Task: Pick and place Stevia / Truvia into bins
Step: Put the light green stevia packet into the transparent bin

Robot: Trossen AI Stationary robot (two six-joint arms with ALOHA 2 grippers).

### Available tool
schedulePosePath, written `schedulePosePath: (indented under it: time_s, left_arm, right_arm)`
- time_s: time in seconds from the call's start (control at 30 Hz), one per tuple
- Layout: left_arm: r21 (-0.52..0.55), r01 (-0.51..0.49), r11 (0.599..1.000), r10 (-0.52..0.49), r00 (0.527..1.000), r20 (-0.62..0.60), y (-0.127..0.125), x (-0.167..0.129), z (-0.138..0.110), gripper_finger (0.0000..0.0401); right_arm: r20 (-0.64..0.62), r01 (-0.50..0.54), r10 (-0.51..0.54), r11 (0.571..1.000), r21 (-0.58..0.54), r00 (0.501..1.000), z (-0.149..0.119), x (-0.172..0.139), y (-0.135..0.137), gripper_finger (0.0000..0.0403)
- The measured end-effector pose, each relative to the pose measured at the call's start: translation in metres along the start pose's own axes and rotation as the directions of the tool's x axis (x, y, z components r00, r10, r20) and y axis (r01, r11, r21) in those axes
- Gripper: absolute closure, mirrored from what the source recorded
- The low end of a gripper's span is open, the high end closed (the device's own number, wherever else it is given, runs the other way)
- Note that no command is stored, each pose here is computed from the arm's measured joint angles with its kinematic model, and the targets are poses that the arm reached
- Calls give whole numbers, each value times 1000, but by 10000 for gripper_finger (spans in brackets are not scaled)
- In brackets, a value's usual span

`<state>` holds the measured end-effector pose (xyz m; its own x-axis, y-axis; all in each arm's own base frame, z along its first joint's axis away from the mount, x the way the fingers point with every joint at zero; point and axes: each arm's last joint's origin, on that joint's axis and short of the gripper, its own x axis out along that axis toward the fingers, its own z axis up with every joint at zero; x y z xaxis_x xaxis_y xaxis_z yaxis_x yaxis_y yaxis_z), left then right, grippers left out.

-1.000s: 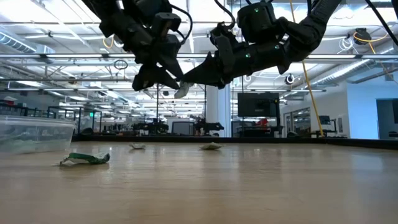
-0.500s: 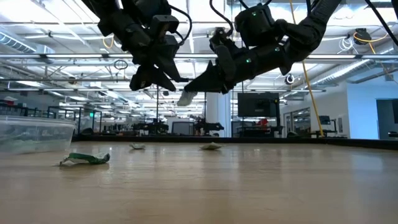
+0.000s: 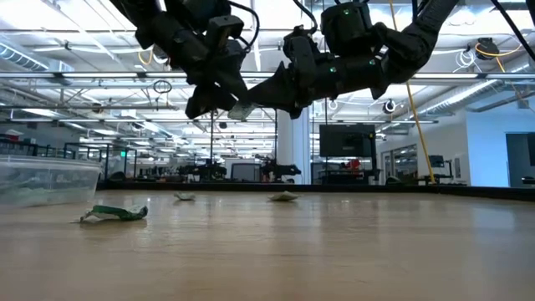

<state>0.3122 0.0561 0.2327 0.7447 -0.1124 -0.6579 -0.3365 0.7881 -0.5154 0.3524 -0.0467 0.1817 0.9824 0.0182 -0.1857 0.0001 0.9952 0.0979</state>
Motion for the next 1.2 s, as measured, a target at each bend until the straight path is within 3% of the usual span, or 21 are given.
schedulePosePath:
  time_s: [0.43, 0.73, 1.0, 1.2]
  left_arm:
    - [23, 3, 1000, -3, 1000, 2, -1, 0, 0, 283]
    - [45, -5, 999, 4, 1000, 7, 0, 0, 1, 390]
    - [51, -37, 998, 38, 999, -8, 2, 0, -1, 394]
    - [9, -123, 992, 123, 982, -140, 15, -7, -12, 396]
  right_arm:
    - [18, 41, -41, 999, -2, 999, 2, -1, -6, 403]
    - [42, 50, -49, 999, -2, 998, 4, -1, -9, 401]
    - [42, 52, -52, 999, -2, 998, 4, -2, -9, 363]
    - [42, 56, -56, 998, -2, 998, 4, -2, -10, 321]
